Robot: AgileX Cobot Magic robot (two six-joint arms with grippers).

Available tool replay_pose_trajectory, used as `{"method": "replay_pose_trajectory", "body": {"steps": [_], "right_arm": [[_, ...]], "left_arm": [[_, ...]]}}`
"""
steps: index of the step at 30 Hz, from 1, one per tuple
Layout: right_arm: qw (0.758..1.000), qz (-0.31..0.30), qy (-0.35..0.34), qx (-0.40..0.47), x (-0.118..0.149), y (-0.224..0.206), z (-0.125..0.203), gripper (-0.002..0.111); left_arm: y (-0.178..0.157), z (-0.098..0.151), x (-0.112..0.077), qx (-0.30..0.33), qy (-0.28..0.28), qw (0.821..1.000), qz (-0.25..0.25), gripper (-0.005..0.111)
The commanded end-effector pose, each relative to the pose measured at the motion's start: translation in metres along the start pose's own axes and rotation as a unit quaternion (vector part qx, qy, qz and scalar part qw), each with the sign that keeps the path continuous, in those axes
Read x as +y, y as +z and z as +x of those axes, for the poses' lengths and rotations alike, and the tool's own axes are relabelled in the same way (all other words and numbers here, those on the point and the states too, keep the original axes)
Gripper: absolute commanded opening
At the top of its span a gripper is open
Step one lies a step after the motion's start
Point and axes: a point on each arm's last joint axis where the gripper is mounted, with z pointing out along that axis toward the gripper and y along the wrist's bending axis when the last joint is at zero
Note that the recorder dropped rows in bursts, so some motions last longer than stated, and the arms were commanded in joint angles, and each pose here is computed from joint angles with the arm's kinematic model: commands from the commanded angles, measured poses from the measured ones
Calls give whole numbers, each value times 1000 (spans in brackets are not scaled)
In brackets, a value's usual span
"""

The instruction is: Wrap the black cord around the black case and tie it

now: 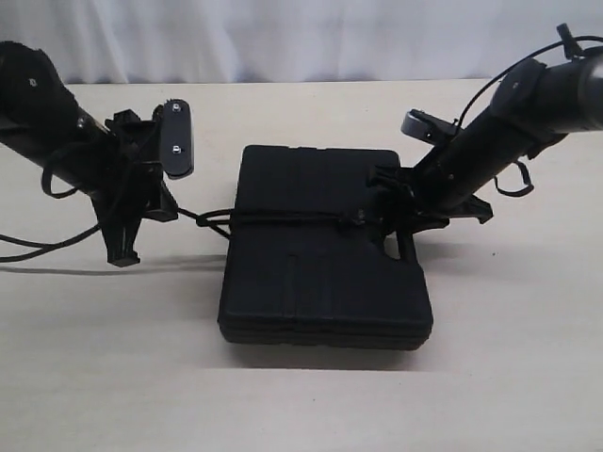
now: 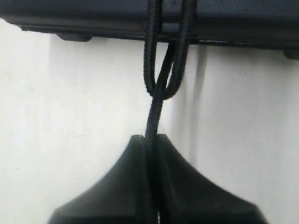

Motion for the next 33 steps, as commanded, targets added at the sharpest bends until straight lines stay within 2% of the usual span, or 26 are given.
{"method": "replay_pose_trajectory", "body": {"steps": [1, 9, 12, 16, 19, 20, 22, 23, 26, 28, 30, 32, 33], "right_arm": [[1000, 5, 20, -24, -15, -13, -9, 4], [999, 1, 19, -49, -15, -12, -13, 4], [998, -10, 20, -51, -14, -9, -14, 4], [996, -40, 20, -78, -7, -12, -21, 4], [994, -39, 18, -101, -8, -12, -26, 4], [994, -41, 25, -101, -9, -10, -26, 4], [993, -52, 39, -98, -9, -2, -30, 4], [994, -59, 38, -89, -9, 3, -36, 4], [993, -73, 39, -85, -7, 10, -48, 4], [993, -86, 34, -76, -3, 14, -56, 4], [993, -89, 28, -72, 1, 17, -59, 4], [993, -90, 19, -74, 11, 25, -60, 5], [992, -89, 14, -85, 18, 28, -61, 6]], "left_arm": [[-19, 19, 11, 11, -29, 999, -20, 0], [-27, 62, 26, 29, -134, 990, -30, 0], [-15, 75, 26, 33, -168, 985, -4, 0], [13, 84, 22, 51, -181, 981, 38, 0], [18, 86, 27, 50, -182, 982, 10, 1], [19, 87, 29, 48, -182, 982, -2, 4], [18, 87, 33, 44, -184, 982, -25, 18], [18, 86, 35, 38, -192, 980, -35, 32], [17, 86, 37, 36, -191, 980, -46, 53], [8, 83, 41, 28, -198, 977, -71, 58], [-5, 79, 46, 18, -198, 975, -100, 58], [-32, 71, 50, -3, -201, 969, -147, 58], [-48, 66, 52, -21, -220, 960, -169, 58]]}}
